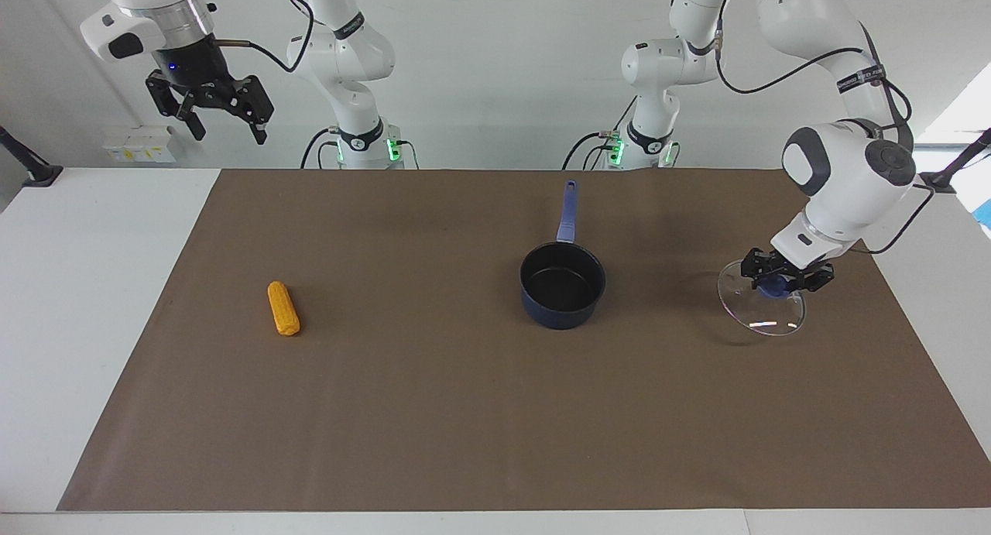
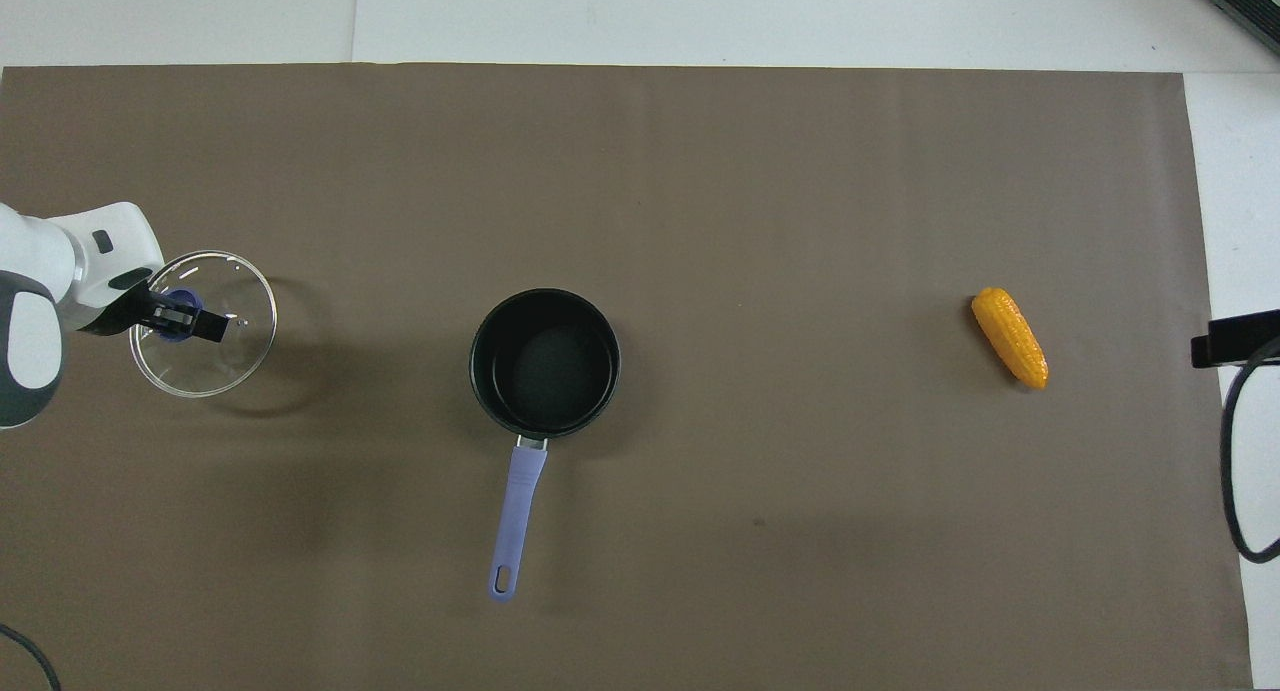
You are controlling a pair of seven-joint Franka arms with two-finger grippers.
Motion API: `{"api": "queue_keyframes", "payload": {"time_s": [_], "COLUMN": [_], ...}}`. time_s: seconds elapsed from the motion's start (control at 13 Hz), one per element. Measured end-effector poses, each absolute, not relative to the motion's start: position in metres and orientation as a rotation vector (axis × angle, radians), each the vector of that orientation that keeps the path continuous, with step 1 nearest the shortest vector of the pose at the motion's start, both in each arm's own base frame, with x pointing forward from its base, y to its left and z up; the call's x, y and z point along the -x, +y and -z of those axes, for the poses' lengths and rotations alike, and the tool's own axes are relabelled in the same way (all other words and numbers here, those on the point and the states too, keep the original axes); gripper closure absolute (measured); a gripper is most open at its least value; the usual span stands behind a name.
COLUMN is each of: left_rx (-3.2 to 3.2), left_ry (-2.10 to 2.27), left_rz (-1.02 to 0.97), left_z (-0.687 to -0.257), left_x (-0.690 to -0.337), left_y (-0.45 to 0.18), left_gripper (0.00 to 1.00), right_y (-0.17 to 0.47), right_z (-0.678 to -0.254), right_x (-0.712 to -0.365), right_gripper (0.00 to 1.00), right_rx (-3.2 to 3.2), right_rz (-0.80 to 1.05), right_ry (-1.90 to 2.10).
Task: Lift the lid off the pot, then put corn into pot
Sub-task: 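Lift the glass lid off the pot and carry it aside, then set the lid down and open the left gripper while the right gripper reaches the corn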
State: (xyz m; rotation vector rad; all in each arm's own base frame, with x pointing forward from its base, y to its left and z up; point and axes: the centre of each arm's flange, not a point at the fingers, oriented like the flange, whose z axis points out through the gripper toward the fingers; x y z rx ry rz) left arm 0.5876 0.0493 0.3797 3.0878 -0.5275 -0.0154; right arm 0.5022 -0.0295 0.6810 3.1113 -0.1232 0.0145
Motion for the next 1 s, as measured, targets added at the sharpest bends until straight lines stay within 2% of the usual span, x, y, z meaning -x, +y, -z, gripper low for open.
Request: {"api": "queue_keyframes", "payload": {"time_s": [0.69,0.85,1.0], "left_rx": [-3.091,-3.102,-3.114], "left_ry": [-0.506,-0.455,-0.389], "left_rz": [0.027,-0.003,-0.056], "left_z": [-0.322,-0.325,-0.345], "left_x": [-0.57,-0.575,-0.588], "left_y": [0.058,0.057,0.05], "left_gripper": [0.42,0.22,0.0], "right_y": [-0.029,-0.026,-0.02], "right_z": [-0.681,-0.681,-0.681], "right_x": [-0.502,-0.502,-0.504], "right_gripper": [0.0,0.0,0.0], "right_rx": [-3.111,-3.112,-3.112], "right_rz": [-0.014,-0.015,-0.026], "right_ry": [-0.123,-0.105,-0.006]}}
